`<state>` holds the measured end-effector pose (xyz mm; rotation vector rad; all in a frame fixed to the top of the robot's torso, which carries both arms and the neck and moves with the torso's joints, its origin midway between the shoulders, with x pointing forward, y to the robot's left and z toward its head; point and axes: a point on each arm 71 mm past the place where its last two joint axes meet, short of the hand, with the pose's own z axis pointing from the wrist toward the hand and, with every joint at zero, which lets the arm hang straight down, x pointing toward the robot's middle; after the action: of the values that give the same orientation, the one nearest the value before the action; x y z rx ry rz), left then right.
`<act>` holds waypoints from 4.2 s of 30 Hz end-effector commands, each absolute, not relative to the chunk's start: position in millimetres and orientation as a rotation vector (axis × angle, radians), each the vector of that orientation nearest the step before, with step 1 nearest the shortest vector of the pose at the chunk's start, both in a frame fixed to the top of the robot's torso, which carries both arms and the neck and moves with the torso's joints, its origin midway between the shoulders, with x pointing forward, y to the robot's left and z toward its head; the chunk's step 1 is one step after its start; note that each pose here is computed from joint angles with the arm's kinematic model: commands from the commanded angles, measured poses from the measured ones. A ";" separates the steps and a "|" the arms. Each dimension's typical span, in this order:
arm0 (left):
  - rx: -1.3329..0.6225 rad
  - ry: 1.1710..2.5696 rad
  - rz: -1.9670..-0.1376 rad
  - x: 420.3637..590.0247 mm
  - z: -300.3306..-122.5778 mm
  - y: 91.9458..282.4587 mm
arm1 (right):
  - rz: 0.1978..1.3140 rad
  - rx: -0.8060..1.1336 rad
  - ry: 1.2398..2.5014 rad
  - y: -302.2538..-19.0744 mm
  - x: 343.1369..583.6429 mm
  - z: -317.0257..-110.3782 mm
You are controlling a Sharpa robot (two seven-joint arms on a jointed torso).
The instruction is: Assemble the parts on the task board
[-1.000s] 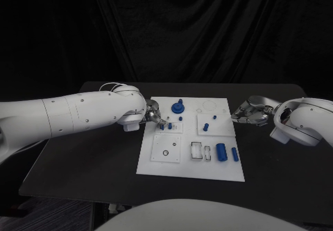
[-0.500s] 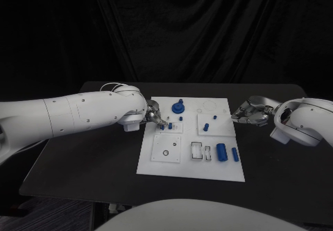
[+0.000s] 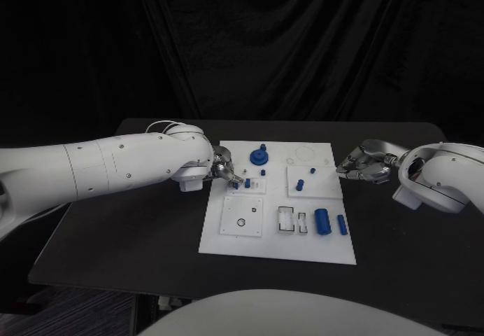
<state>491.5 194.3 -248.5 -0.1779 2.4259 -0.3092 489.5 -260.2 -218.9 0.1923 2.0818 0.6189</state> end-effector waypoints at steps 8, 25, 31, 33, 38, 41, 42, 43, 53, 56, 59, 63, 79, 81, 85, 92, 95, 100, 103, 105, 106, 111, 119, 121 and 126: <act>-0.153 2.454 -0.329 488.9 -250.8 191.6 | 0.605 0.195 2.089 -260.8 489.0 -220.4; -0.158 2.445 -0.343 488.9 -251.3 192.1 | 0.599 0.195 2.099 -261.3 488.8 -221.2; -0.167 2.433 -0.350 489.5 -250.8 192.9 | 0.597 0.196 2.099 -261.8 488.9 -221.3; -0.171 2.428 -0.352 489.7 -250.6 193.2 | 0.597 0.197 2.098 -261.8 488.9 -221.2; -0.187 2.411 -0.352 491.0 -250.0 195.3 | 0.596 0.197 2.098 -262.2 488.9 -221.3; -0.201 2.395 -0.354 492.6 -249.5 197.0 | 0.596 0.198 2.098 -262.5 488.8 -221.3; -0.205 2.391 -0.355 493.0 -249.3 197.5 | 0.596 0.198 2.098 -262.6 488.8 -221.3; -0.207 2.387 -0.356 493.5 -249.2 197.8 | 0.596 0.198 2.098 -262.6 488.8 -221.2; -0.215 2.373 -0.362 495.9 -248.9 197.7 | 0.597 0.197 2.097 -262.1 488.9 -221.2; -0.216 2.373 -0.358 496.6 -249.0 197.9 | 0.597 0.197 2.098 -261.9 488.9 -221.2; -0.215 2.375 -0.355 496.8 -249.3 197.7 | 0.597 0.197 2.098 -262.0 488.9 -221.3; -0.214 2.377 -0.353 497.0 -249.5 197.4 | 0.597 0.197 2.098 -262.0 488.8 -221.2; -0.194 2.400 -0.357 494.7 -250.7 195.1 | 0.596 0.198 2.101 -262.7 487.8 -221.3; -0.192 2.401 -0.358 494.5 -251.0 194.9 | 0.597 0.197 2.102 -262.5 487.7 -221.3; -0.190 2.404 -0.361 494.2 -251.7 195.1 | 0.597 0.197 2.103 -262.4 487.5 -221.3; -0.194 2.402 -0.363 494.0 -252.7 196.3 | 0.596 0.198 2.105 -263.4 487.1 -221.3; -0.197 2.402 -0.360 494.1 -253.2 197.3 | 0.597 0.198 2.103 -263.5 486.8 -221.2; -0.197 2.408 -0.354 493.9 -253.9 198.4 | 0.599 0.199 2.100 -263.4 486.7 -220.9; -0.196 2.412 -0.350 493.8 -254.3 198.4 | 0.599 0.197 2.101 -262.9 486.9 -221.0; -0.196 2.413 -0.349 494.1 -254.6 198.5 | 0.600 0.196 2.101 -262.5 487.0 -221.0; -0.197 2.413 -0.348 494.2 -254.7 198.6 | 0.601 0.196 2.101 -262.2 487.0 -221.1; -0.202 2.412 -0.345 495.0 -255.9 200.0 | 0.602 0.194 2.102 -261.6 487.3 -221.2; -0.201 2.426 -0.338 493.4 -259.2 201.4 | 0.602 0.193 2.103 -261.2 487.4 -221.3; -0.198 2.430 -0.338 492.6 -260.0 201.2 | 0.603 0.193 2.104 -260.9 487.4 -221.4; -0.190 2.439 -0.342 490.8 -261.0 199.6 | 0.603 0.192 2.104 -260.6 487.3 -221.6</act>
<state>494.8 202.2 -256.9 -0.2122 2.4074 -0.3285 488.0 -260.1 -219.9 0.1914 2.0932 0.6170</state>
